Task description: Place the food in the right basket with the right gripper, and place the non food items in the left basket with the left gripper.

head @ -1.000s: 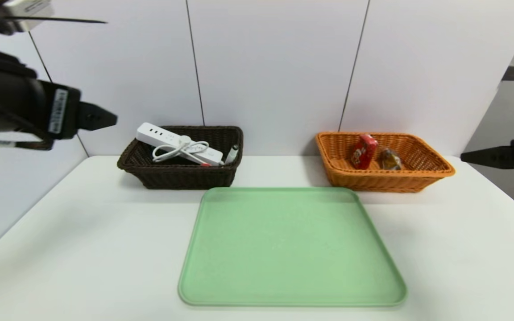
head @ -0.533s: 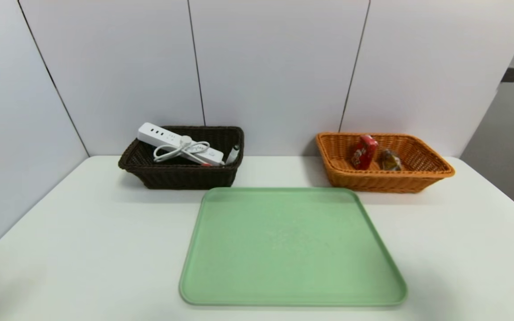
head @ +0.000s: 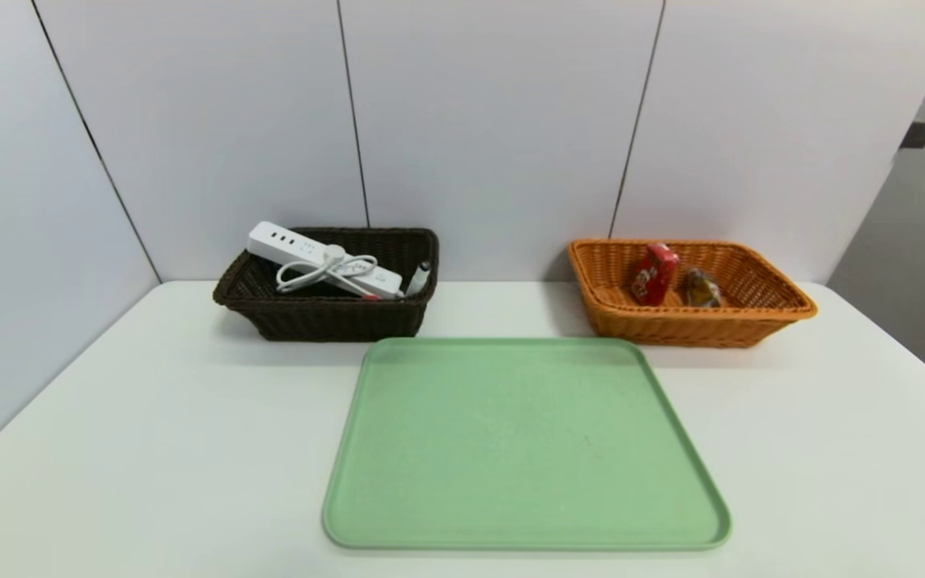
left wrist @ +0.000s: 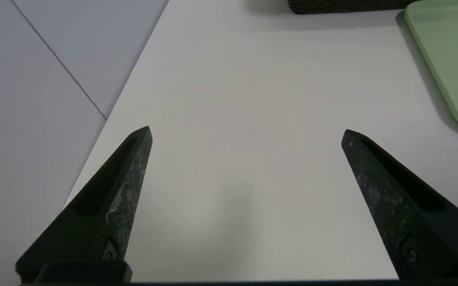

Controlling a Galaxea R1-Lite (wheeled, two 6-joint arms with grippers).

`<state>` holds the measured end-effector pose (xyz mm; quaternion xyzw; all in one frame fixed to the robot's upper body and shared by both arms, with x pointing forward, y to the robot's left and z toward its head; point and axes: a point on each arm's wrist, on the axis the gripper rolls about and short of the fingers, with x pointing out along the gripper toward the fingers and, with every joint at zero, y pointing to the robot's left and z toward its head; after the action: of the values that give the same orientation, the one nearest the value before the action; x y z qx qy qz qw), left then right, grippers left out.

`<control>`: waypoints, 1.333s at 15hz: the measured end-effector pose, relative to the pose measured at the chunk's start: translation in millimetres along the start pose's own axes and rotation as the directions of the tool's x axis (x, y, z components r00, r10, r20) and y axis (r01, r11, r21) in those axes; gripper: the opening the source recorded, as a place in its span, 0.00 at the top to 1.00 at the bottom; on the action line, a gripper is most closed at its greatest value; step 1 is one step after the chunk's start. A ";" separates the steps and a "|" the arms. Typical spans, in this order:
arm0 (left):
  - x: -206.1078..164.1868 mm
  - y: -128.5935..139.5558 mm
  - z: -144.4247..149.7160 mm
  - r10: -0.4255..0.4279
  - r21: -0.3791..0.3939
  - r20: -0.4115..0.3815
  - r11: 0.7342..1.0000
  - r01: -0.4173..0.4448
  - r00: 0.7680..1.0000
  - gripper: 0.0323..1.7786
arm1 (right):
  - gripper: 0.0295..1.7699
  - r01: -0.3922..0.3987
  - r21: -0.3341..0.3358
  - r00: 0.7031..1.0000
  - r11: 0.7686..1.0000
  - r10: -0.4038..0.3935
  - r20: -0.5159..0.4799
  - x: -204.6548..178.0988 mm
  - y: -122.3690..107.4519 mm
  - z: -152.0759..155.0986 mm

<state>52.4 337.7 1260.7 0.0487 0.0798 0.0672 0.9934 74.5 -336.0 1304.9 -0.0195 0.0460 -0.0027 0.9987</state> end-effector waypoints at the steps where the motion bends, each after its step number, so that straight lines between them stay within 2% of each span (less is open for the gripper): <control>1: -3.1 -0.7 -9.9 -0.005 0.025 0.012 1.000 0.005 1.000 0.05 | 0.03 0.001 -0.001 1.000 1.000 -0.001 0.025 -6.4 0.4 -7.1; 3: -6.0 -1.9 -28.3 -0.001 0.076 0.036 0.997 -0.002 0.999 0.05 | 0.03 0.004 -0.004 0.996 1.000 -0.003 0.086 -18.9 0.8 -17.5; 5: -6.0 -2.4 -36.6 0.019 0.080 0.056 0.997 -0.023 0.998 0.05 | 0.03 0.001 -0.029 0.988 1.000 0.004 0.154 -31.3 1.1 -25.3; 7: -4.6 -2.3 -36.9 0.037 0.071 0.114 0.996 -0.045 0.993 0.05 | 0.03 0.021 -0.101 0.975 0.995 0.003 0.224 -41.1 1.3 -35.3; 9: 0.5 -3.1 -36.3 0.045 0.058 0.194 0.997 -0.057 0.980 0.05 | 0.03 0.060 -0.164 0.942 0.985 -0.002 0.334 -45.1 1.1 -34.6; 12: 13.0 -5.4 -40.2 0.059 0.077 0.349 0.993 -0.091 0.935 0.05 | 0.03 0.124 -0.221 0.895 0.967 -0.013 0.446 -35.8 1.2 -42.9; 14: 14.6 -5.6 -38.2 0.073 0.077 0.466 0.990 -0.122 0.882 0.05 | 0.03 0.137 -0.235 0.881 0.962 -0.009 0.474 -19.3 2.2 -62.5; 15: 14.5 -5.6 -37.9 0.074 0.070 0.487 0.990 -0.123 0.871 0.05 | 0.03 0.141 -0.245 0.873 0.959 -0.004 0.488 -13.0 2.6 -71.5; 16: 16.0 -6.1 -40.3 0.070 0.071 0.472 0.991 -0.117 0.879 0.05 | 0.03 0.144 -0.253 0.871 0.957 -0.001 0.491 -10.3 2.9 -75.8; 17: 18.7 -7.1 -45.5 0.058 0.079 0.426 0.992 -0.101 0.903 0.05 | 0.03 0.132 -0.256 0.889 0.957 0.000 0.458 -6.8 3.1 -82.2; 18: 21.3 -8.3 -51.2 0.033 0.094 0.376 0.993 -0.073 0.926 0.05 | 0.03 0.107 -0.249 0.922 0.963 -0.002 0.388 -2.6 3.4 -90.8; 19: 23.1 -9.9 -55.6 -0.014 0.108 0.337 0.994 -0.024 0.941 0.05 | 0.03 0.062 -0.235 0.958 0.970 0.008 0.287 1.6 4.0 -102.0; 20: 24.5 -11.8 -60.1 -0.078 0.117 0.299 0.992 0.045 0.951 0.05 | 0.03 0.004 -0.206 0.981 0.979 0.037 0.192 4.1 5.0 -112.1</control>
<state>67.9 334.6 1196.7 0.1101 -0.0684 0.0234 0.9913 68.3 -335.4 1192.8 -0.1224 -0.0518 0.0123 0.9911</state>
